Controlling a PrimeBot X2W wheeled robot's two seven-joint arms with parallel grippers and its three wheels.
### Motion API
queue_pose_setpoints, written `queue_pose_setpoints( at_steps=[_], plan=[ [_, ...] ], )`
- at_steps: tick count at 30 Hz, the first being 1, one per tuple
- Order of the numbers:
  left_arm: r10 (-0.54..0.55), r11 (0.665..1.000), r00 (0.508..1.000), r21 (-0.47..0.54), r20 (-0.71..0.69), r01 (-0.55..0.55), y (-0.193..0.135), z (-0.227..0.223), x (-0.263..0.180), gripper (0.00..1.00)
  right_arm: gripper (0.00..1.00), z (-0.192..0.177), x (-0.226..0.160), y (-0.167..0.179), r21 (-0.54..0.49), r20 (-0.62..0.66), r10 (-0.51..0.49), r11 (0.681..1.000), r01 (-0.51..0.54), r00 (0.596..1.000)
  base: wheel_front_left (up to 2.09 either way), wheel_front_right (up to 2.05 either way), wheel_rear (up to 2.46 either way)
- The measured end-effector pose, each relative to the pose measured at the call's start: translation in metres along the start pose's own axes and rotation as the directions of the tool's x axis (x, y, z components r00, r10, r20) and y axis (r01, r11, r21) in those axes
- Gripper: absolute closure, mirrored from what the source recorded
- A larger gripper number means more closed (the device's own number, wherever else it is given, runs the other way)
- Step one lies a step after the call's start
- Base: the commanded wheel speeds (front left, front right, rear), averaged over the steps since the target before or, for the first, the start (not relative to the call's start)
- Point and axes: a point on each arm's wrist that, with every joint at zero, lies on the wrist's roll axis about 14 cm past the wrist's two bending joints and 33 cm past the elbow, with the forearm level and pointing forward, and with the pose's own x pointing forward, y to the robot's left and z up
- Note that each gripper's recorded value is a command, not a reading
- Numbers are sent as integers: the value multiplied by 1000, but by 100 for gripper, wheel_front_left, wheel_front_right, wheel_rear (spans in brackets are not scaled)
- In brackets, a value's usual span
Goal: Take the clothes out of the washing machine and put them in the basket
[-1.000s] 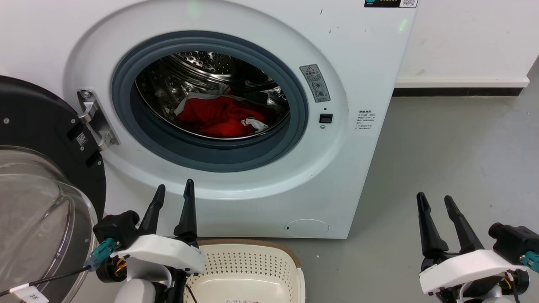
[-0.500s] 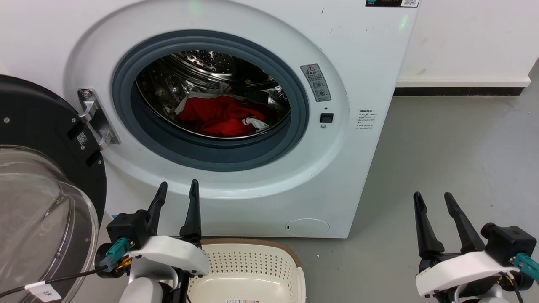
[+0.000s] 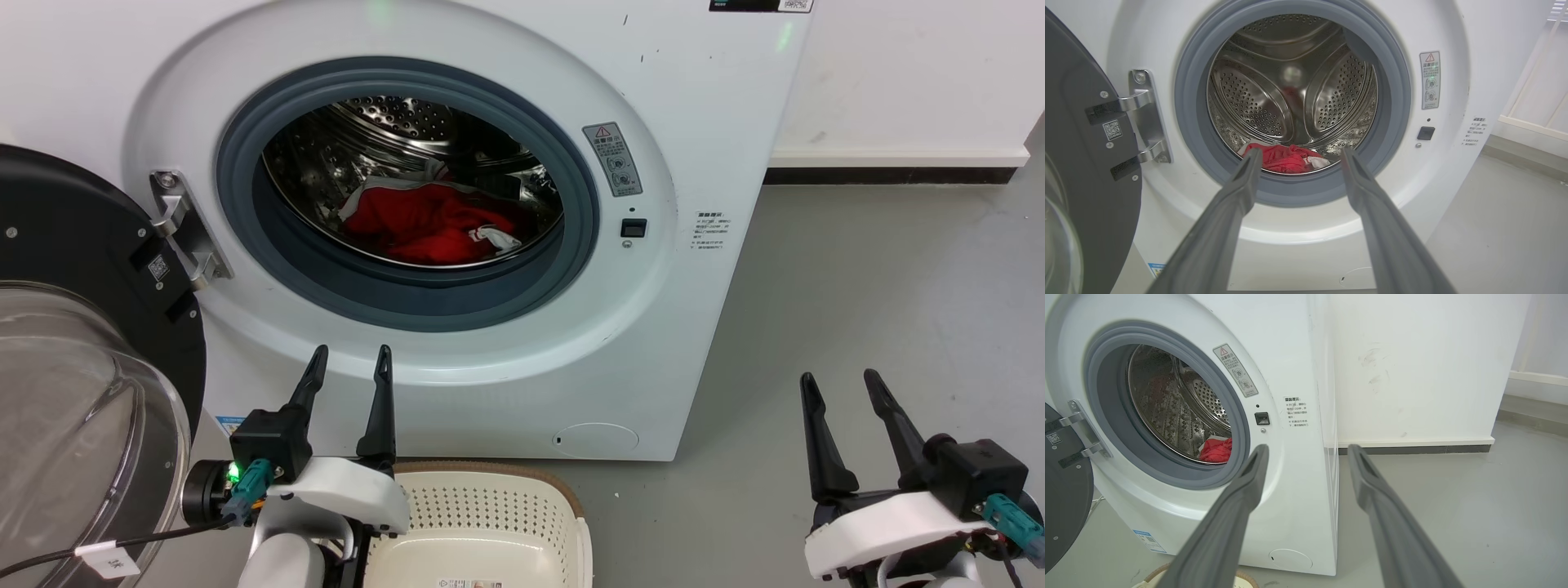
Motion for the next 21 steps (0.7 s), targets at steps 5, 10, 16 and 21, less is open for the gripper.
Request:
queue_pose_setpoints(
  at_steps=[5,10,16,21],
  plan=[
    [-3,999,1000,42,7,3,0,0,0,0,0,2,0,1,-39,10,8,999,-8,1000,0,0,0],
    [-8,997,1000,73,12,7,0,1,1,0,0,2,0,2,-70,14,15,997,-14,1000,0,0,0],
    [-14,994,1000,107,11,12,0,-1,1,0,0,3,0,4,-103,15,23,994,-21,1000,0,0,0],
    [-14,992,1000,123,10,12,0,-2,1,0,0,3,0,4,-121,17,26,992,-24,1000,0,0,0]
  ],
)
